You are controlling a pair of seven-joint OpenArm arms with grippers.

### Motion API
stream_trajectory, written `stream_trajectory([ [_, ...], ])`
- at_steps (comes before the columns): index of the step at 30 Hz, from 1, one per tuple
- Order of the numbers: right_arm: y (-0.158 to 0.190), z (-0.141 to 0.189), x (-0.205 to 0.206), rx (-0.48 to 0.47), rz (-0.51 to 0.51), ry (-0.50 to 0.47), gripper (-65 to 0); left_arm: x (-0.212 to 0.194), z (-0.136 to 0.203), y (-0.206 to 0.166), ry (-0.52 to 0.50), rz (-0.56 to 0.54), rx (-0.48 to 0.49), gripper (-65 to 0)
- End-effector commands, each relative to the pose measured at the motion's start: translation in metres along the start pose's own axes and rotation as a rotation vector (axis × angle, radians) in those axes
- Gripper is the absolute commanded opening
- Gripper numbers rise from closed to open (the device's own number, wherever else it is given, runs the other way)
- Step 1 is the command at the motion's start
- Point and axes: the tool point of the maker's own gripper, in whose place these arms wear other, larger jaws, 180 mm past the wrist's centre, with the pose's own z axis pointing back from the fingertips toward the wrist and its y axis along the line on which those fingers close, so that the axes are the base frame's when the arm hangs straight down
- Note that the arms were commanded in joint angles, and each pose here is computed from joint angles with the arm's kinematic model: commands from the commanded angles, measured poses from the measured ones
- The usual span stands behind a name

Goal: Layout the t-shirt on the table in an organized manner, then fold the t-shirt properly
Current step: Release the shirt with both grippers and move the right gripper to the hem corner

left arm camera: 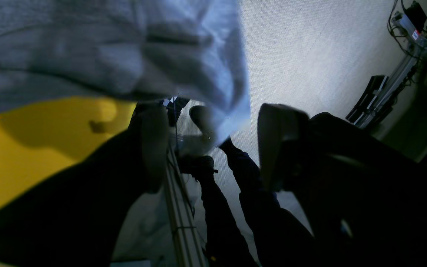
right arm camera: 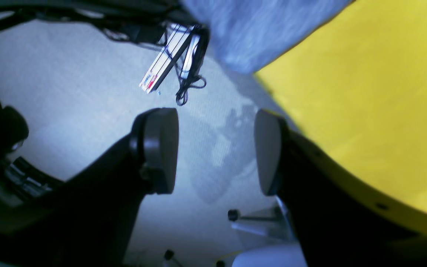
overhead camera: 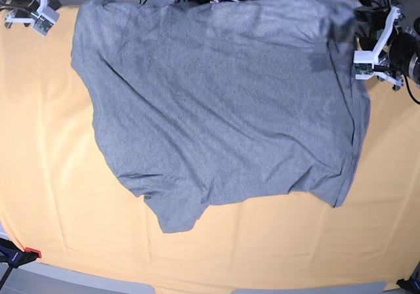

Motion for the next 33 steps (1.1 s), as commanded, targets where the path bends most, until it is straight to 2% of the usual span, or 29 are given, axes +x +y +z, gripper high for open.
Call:
stream_trajectory([
  [1,-0.003,0.003,0.007,-0.010,0.027,-0.017,-30.3,0.001,0.007,0.002,0.008,-0.011,0.015,-25.7],
  [7,-0.023,0.009,0.031,-0.082,0.056,-0.091,-30.3,0.001,0.008,0.004,0.012,-0.019,0.027,-25.7],
  [11,-0.037,0.014,0.048,-0.133,0.040,-0.149,-30.3,-0.017,0.012,0.032,0.115,-0.024,0.184,-25.7],
  [13,-0.044,0.019,0.065,-0.157,0.046,-0.228,-30.3,-0.019,0.019,0.052,0.125,0.005,0.298,-25.7],
  [17,-0.069,0.035,0.093,-0.282,0.078,-0.337,-30.3,-0.001,0.036,0.083,0.023,0.055,0.476,-25.7],
  [20,-0.091,0.053,0.115,-0.397,0.069,-0.441,-30.3,0.011,0.049,0.103,-0.066,0.104,0.560,-25.8],
  [22,-0.099,0.063,0.127,-0.444,0.078,-0.501,-30.3,0.019,0.052,0.112,-0.130,0.137,0.583,-25.7],
  [27,-0.121,0.077,0.142,-0.479,0.045,-0.607,-30.3,0.040,0.062,0.128,-0.269,0.177,0.606,-25.8],
  [31,-0.152,0.078,0.137,-0.493,-0.053,-0.633,-30.3,0.052,0.075,0.137,-0.341,0.184,0.635,-25.8],
  [33,-0.165,0.076,0.136,-0.470,-0.104,-0.657,-30.3,0.059,0.082,0.141,-0.377,0.185,0.650,-25.7],
])
